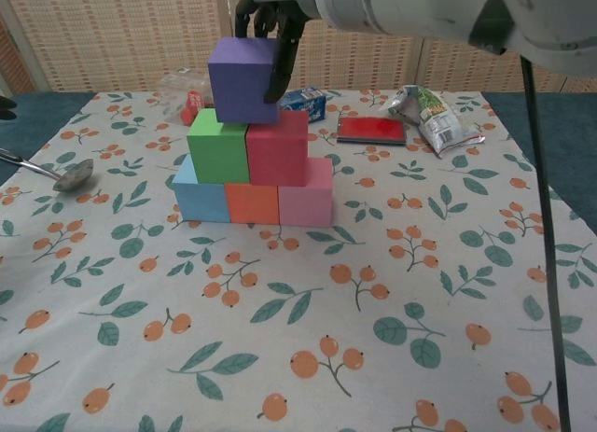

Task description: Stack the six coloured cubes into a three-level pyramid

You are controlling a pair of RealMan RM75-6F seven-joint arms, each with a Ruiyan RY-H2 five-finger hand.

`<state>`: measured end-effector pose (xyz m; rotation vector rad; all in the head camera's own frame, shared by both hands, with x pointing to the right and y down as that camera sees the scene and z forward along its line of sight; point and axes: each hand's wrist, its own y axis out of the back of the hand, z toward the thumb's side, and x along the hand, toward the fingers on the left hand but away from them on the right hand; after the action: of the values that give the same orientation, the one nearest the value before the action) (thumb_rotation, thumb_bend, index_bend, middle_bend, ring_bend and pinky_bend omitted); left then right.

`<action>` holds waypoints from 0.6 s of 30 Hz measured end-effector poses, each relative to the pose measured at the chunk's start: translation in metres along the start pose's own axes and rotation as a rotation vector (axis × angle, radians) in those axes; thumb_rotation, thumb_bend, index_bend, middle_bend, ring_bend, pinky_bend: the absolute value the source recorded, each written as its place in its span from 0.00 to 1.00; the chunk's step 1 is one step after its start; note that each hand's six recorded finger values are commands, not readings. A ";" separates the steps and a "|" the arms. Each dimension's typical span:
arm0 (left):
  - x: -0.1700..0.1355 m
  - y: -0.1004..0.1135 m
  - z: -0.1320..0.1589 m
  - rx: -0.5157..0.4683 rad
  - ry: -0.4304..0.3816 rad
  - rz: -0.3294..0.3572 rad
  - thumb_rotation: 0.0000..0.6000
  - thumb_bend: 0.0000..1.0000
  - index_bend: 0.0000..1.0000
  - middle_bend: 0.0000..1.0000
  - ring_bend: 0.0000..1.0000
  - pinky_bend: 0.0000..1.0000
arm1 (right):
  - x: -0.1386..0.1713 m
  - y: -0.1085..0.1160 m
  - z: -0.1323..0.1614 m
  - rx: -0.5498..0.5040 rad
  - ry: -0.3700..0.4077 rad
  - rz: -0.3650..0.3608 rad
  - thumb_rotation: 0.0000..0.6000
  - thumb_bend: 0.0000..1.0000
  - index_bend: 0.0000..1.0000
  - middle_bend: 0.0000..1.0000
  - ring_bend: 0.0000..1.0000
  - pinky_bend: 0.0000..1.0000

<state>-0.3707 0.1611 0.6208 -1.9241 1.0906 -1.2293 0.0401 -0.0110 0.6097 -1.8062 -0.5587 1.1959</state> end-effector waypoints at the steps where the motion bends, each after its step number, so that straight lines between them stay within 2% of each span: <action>1: 0.000 0.000 0.000 -0.001 -0.001 -0.001 0.63 0.32 0.09 0.08 0.00 0.07 | 0.001 -0.001 0.000 -0.001 -0.012 0.004 1.00 0.03 0.38 0.39 0.15 0.00; 10: -0.002 -0.001 -0.002 -0.006 -0.001 0.003 0.63 0.32 0.09 0.08 0.00 0.07 | 0.002 -0.007 0.016 0.002 -0.034 0.030 1.00 0.03 0.37 0.39 0.15 0.00; 18: -0.003 -0.001 -0.005 -0.010 0.002 0.003 0.63 0.32 0.09 0.08 0.00 0.07 | 0.000 -0.006 0.015 0.000 -0.049 0.023 1.00 0.03 0.36 0.39 0.15 0.00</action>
<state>-0.3755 0.1642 0.6224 -1.9281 1.1019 -1.2266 0.0274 -0.0017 0.6119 -1.7916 -0.5676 1.2587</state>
